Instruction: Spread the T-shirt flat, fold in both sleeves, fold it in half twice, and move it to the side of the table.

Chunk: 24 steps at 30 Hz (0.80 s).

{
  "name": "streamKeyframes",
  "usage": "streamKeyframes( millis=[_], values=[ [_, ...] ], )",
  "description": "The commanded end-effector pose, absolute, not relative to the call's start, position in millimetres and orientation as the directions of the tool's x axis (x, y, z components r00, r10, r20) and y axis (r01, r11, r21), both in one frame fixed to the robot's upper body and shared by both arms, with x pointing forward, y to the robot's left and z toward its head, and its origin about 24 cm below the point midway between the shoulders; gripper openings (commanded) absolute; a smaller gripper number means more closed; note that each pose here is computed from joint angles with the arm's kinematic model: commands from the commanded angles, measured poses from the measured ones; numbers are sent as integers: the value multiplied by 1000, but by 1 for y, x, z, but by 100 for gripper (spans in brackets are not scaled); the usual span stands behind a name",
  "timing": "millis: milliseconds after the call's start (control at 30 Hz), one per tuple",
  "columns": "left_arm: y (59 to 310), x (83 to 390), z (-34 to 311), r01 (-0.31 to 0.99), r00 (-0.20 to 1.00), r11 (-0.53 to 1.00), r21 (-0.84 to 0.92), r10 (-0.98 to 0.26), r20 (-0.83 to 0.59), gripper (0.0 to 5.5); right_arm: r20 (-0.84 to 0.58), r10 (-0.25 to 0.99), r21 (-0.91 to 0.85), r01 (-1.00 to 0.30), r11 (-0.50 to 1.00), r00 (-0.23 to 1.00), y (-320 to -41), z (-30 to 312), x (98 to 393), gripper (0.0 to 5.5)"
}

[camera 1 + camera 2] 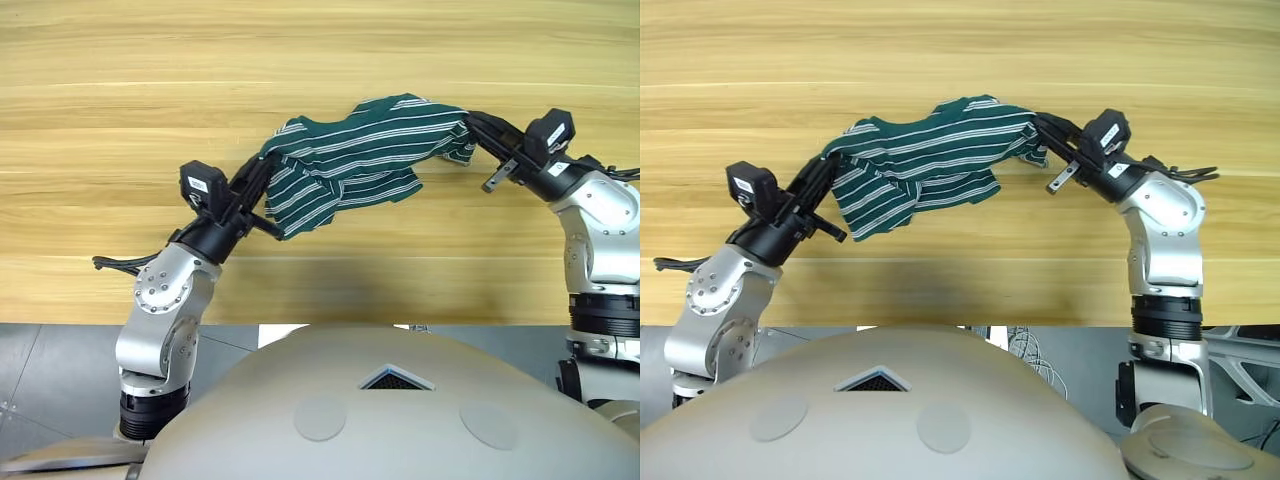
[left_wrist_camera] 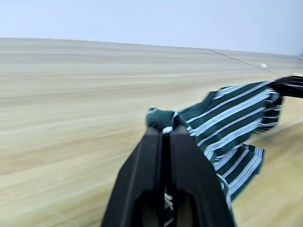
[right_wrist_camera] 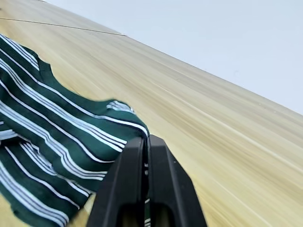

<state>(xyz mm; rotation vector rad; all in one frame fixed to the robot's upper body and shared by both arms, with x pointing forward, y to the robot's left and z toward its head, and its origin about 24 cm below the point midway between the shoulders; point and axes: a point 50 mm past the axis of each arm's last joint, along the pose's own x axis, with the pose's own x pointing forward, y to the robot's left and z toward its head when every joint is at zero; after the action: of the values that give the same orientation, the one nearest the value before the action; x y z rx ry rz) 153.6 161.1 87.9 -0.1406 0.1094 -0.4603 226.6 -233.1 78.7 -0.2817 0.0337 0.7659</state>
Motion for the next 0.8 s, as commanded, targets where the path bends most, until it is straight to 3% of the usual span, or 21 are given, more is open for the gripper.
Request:
streamKeyframes(
  millis=[33,267,500,800],
  values=[
    [167,158,99,438,897,890,-130,-442,-1,0,-122,712,-286,-712,641,691,-244,92,226,4],
    [176,168,121,473,877,881,-11,-470,101,0,0,793,-416,-721,554,609,-244,134,233,4],
    [207,226,173,373,882,920,118,-391,261,0,187,854,-618,-617,486,486,-215,217,272,4],
    [218,232,186,340,885,933,118,-360,294,0,180,875,-653,-611,448,450,-213,226,272,4]
  ],
)
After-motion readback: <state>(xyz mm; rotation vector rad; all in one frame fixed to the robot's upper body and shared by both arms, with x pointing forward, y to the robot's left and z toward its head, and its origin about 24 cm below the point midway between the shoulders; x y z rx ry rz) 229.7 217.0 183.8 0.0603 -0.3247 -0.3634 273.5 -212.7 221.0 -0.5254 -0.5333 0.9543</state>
